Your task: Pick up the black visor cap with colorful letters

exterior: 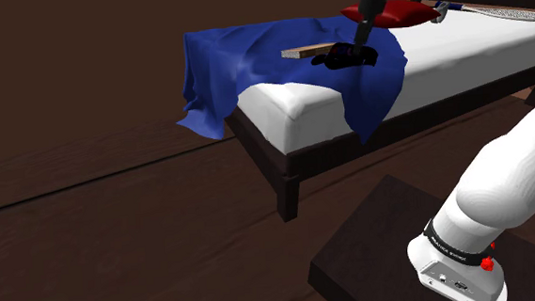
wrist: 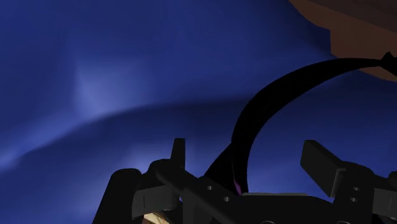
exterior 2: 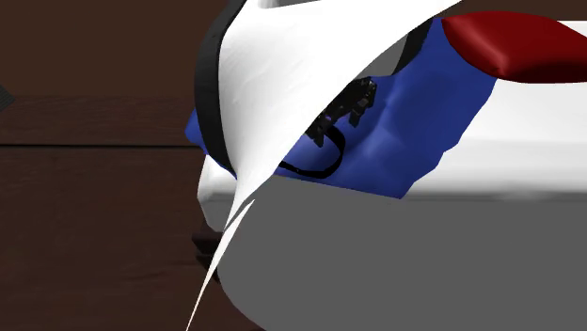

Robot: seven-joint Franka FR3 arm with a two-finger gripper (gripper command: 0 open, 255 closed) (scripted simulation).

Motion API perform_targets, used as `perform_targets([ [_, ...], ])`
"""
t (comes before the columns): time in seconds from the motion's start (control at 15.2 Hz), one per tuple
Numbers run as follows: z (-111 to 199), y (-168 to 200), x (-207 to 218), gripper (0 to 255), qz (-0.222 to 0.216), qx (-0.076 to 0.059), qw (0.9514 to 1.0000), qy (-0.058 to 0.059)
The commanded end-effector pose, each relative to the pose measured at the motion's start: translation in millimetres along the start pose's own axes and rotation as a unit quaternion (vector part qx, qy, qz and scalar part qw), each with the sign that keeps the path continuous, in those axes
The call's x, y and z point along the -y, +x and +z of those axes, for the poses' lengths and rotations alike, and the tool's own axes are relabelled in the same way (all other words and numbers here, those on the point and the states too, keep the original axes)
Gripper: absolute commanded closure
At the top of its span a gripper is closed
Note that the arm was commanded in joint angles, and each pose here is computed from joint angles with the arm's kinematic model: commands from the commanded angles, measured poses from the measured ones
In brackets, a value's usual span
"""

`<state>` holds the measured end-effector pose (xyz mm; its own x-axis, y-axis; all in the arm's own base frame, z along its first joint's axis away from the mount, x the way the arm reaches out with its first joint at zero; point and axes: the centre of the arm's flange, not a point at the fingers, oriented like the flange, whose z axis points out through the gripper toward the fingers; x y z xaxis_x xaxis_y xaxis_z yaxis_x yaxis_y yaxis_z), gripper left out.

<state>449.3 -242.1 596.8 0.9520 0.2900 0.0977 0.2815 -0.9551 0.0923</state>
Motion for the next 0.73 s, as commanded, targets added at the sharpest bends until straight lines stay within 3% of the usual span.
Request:
perform_targets([
  [0.0,3.9,-0.2,-0.8,0,0.0,0.0,1.0,0.0],
  [0.07,4.0,-0.1,-0.6,255,0.0,0.0,1.0,0.0],
  [0.66,3.9,-0.2,-0.8,255,0.0,0.0,1.0,0.0],
])
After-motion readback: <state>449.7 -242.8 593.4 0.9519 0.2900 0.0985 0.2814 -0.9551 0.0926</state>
